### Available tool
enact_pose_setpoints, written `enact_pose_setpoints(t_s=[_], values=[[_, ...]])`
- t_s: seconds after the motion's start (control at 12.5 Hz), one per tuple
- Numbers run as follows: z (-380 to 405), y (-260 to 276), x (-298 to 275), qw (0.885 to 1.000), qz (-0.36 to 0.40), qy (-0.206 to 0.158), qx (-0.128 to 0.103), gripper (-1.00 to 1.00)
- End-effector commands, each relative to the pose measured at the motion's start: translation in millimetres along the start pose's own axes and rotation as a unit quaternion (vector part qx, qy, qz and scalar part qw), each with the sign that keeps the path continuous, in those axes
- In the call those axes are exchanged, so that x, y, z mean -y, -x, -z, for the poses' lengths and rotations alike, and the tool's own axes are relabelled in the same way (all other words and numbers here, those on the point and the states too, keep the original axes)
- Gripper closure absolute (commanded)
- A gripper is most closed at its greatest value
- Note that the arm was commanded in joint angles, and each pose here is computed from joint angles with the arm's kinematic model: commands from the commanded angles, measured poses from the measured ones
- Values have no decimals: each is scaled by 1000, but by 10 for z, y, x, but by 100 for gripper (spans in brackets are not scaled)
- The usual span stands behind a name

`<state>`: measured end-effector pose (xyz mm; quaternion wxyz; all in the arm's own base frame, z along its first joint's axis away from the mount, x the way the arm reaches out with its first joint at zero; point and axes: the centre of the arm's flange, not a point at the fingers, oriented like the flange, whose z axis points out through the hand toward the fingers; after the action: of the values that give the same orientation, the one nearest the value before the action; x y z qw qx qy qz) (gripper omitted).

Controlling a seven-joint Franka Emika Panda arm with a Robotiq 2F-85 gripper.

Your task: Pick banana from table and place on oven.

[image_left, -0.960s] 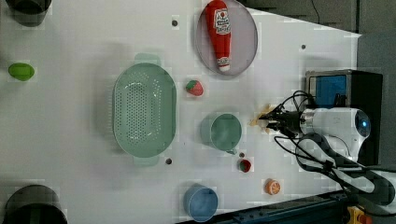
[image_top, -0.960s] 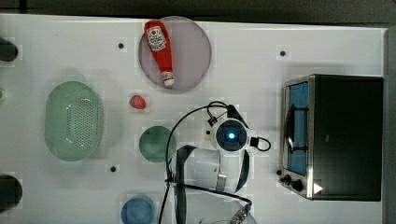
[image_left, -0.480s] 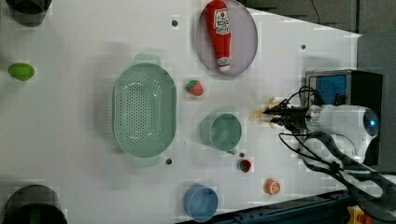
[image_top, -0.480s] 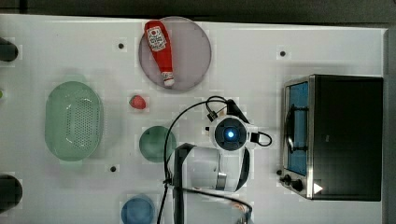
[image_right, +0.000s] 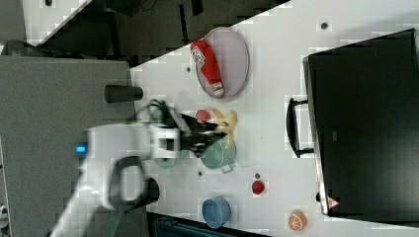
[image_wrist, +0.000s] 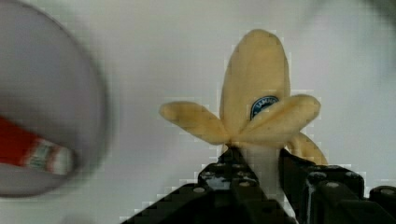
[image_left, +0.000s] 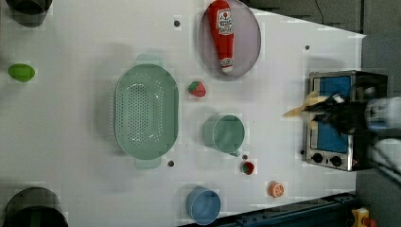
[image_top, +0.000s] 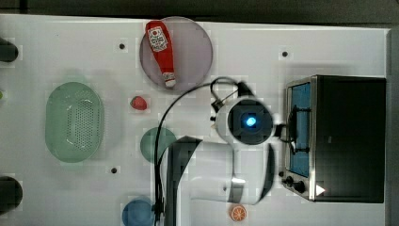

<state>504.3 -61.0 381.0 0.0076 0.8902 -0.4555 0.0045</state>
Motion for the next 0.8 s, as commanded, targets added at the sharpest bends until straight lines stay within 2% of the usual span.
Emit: enact_pose_setpoints(t_s=[0.08,0.24,0.4,0.8], values=[[842,-148,-91,1000,-13,-11,7,49],[1178,-400,-297,1000,5,-11,11,49],[1347,-739,-569,1000,14,-24,0,49],[1049,-1497,-1456,1000,-8,-12,7,49]])
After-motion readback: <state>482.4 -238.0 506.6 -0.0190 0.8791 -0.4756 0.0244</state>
